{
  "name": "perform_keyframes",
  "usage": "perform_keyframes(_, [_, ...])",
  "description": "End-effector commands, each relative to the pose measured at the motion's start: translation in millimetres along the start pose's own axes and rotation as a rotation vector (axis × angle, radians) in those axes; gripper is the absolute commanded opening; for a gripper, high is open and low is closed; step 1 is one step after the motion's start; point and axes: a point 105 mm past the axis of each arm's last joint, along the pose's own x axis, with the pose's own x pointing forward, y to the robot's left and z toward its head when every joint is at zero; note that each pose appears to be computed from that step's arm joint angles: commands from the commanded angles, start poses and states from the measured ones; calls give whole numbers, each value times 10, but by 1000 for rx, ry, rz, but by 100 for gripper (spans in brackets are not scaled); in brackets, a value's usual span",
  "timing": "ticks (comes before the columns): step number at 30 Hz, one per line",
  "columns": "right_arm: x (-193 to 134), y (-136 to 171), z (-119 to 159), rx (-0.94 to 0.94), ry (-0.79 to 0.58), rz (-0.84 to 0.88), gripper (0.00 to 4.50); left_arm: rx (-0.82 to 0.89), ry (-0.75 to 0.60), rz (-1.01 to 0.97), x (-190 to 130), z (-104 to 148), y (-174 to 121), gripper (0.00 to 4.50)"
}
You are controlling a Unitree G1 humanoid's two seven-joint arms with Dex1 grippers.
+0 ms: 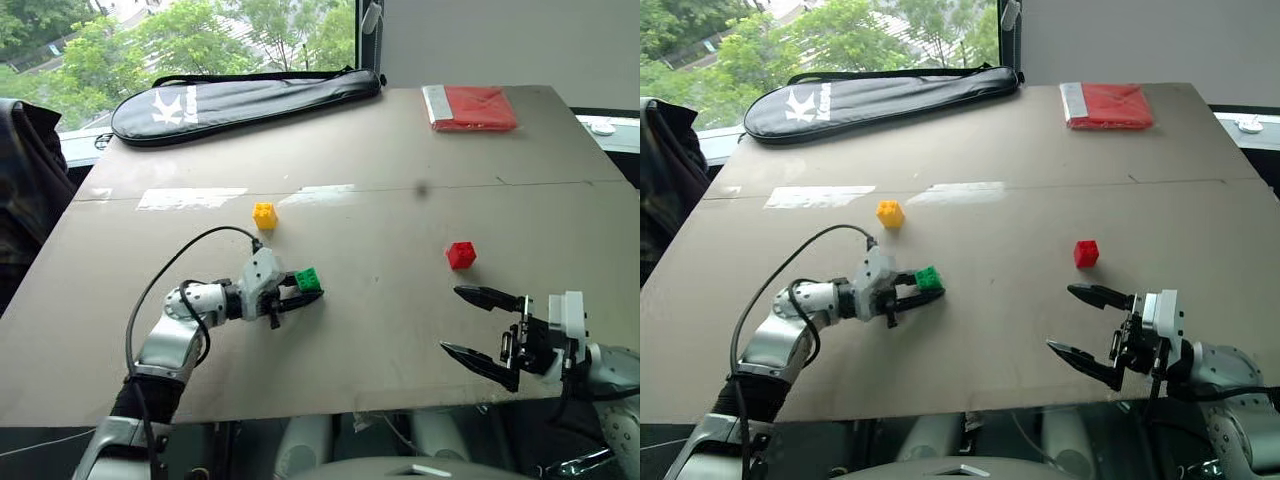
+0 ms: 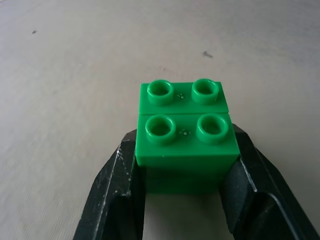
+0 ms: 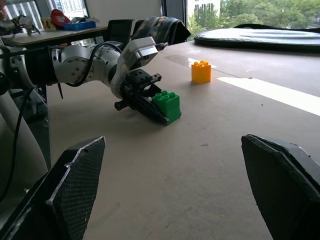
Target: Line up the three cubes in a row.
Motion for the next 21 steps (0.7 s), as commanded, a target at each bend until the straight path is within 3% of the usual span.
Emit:
perform_keyframes(1, [-125, -108, 29, -28, -2, -62, 450, 57, -10, -118, 288, 171, -5, 132])
perform_keyframes(5, [-166, -128, 12, -43, 4, -89, 450, 136, -47, -151, 746, 437, 125, 132])
perform_keyframes(10, [-163, -147, 56, -68, -11, -141, 450, 162, -52, -253, 1102, 590, 39, 132])
perform_keyframes(21, [-226, -155, 73, -80, -19, -197, 450, 165, -9, -229, 1275, 556, 102, 132])
